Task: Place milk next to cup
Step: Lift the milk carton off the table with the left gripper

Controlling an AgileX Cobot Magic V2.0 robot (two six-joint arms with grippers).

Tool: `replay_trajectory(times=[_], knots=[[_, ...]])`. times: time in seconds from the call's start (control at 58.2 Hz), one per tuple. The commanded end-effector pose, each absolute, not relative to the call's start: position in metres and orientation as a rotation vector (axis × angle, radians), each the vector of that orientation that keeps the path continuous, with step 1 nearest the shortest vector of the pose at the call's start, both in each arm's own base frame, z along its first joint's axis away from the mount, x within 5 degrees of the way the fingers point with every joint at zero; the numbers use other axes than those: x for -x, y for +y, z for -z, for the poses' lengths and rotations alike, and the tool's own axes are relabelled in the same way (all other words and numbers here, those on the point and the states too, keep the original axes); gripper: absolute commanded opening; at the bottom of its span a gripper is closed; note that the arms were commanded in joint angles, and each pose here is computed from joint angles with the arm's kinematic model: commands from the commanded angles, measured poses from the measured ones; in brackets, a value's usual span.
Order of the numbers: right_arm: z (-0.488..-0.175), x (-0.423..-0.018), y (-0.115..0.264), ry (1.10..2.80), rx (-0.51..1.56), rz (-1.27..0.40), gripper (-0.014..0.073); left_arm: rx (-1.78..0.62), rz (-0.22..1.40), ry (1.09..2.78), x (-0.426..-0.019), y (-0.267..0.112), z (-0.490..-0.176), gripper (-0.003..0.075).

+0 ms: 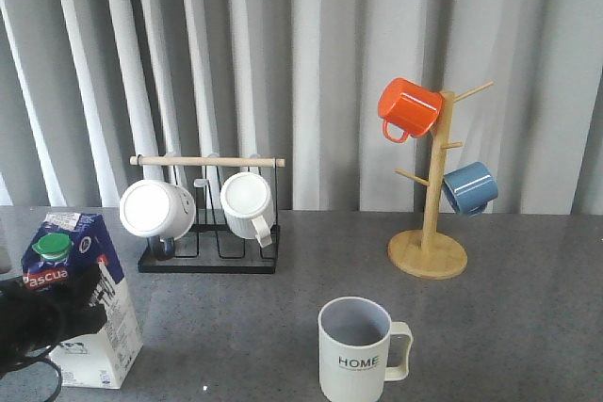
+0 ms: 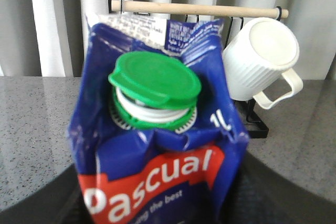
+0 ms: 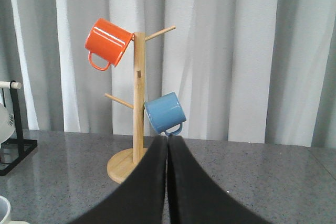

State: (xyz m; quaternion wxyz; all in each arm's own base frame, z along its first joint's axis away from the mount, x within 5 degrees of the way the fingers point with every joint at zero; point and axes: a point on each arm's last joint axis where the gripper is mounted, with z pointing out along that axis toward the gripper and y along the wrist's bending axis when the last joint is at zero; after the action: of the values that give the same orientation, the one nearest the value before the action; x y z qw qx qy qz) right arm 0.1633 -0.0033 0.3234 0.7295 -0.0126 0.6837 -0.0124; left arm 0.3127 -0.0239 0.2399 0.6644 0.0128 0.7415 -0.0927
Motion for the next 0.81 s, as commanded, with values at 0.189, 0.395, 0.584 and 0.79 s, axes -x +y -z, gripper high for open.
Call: replay_trajectory(times=[0.189,0.395,0.584,0.79], knots=[[-0.339,-0.162,-0.003,1.405,0.044,0.035,-0.0010,-0.074,0.291,1.370,-0.281,-0.036,-0.319,0.0020],[-0.340,-0.162,-0.003,1.403,0.044,0.035,-0.0010,0.013,0.291,1.312,-0.251,-0.027,-0.353,0.0020],[-0.339,-0.162,-0.003,1.404,0.044,0.035,-0.0010,0.305,0.258,1.384,-0.244,-0.007,-0.351,0.0020],[-0.339,-0.162,-0.003,1.404,0.044,0.035,-0.0010,0.343,0.144,1.453,-0.242,-0.016,-0.344,0.0020]])
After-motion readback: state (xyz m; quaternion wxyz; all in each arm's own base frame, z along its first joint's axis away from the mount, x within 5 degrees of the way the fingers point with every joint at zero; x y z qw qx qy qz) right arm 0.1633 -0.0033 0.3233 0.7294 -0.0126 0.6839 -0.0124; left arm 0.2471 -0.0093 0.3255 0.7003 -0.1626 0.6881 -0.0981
